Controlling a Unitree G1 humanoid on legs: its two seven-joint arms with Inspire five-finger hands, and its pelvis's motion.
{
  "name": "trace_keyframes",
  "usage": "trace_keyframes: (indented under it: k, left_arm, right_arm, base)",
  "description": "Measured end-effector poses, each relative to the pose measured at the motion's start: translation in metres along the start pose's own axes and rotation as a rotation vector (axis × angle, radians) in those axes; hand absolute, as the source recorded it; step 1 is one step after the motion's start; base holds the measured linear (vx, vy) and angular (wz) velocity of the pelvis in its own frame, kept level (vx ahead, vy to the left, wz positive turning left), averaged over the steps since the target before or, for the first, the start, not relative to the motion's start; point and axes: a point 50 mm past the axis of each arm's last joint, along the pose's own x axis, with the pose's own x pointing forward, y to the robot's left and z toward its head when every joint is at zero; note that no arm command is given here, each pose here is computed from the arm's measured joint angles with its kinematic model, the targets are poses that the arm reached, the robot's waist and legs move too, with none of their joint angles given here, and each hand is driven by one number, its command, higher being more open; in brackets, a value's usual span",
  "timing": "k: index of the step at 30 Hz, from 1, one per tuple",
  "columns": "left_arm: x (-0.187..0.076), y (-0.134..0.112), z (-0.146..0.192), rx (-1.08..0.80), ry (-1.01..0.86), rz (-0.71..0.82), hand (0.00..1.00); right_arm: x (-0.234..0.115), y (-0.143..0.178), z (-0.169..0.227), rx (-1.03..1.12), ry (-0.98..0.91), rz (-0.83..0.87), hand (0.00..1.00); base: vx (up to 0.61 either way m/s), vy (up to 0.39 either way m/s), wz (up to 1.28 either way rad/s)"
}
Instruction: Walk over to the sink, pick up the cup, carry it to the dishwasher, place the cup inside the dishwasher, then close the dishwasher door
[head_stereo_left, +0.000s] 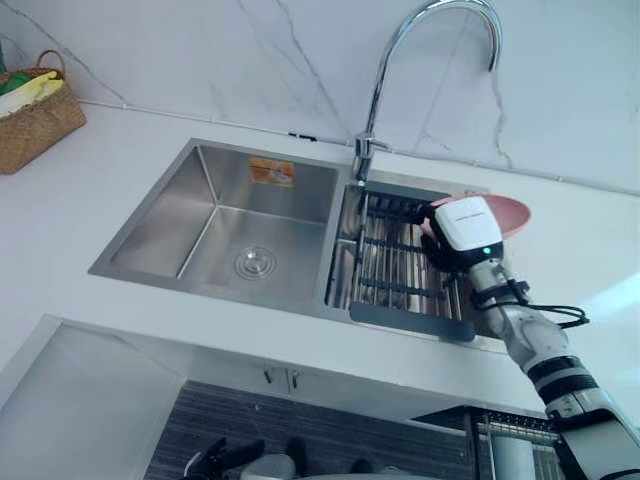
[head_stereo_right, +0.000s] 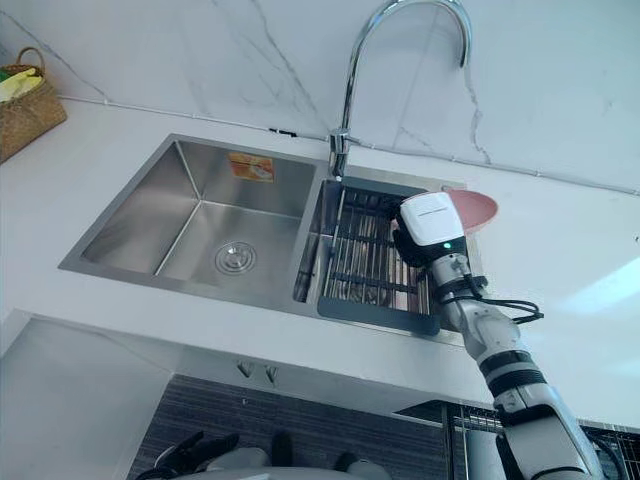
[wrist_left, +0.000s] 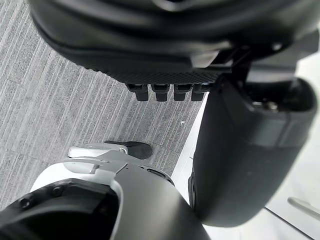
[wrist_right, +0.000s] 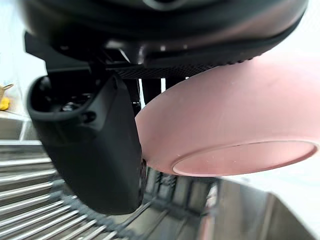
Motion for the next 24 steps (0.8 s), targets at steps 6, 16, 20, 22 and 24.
trace_keyframes:
  k: [6, 16, 20, 22, 24]
  left_arm:
    - [-0.001, 0.002, -0.004, -0.001, -0.002, 0.022, 1.0]
    - [-0.003, 0.0, -0.014, 0.181, -0.005, 0.067, 1.0]
    - [-0.002, 0.0, -0.014, 0.205, 0.014, 0.05, 1.0]
    - [-0.002, 0.003, -0.011, 0.206, 0.025, 0.05, 1.0]
    - [-0.001, 0.003, -0.008, 0.188, 0.045, 0.049, 1.0]
  right_arm:
    - [-0.01, -0.027, -0.012, -0.05, -0.011, -0.066, 0.0]
    - [-0.064, -0.062, -0.066, -0.068, 0.226, -0.142, 0.0]
    - [-0.088, -0.064, -0.086, -0.057, 0.358, -0.143, 0.0]
    - [-0.098, -0.065, -0.092, -0.045, 0.409, -0.157, 0.0]
    - [-0.109, -0.064, -0.096, -0.027, 0.454, -0.18, 0.0]
  base:
    - [0.0, 0.005, -0.21]
    - [0.01, 0.016, -0.35]
    - [-0.03, 0.05, -0.46]
    - [-0.07, 0.052, -0.69]
    - [-0.07, 0.032, -0.72]
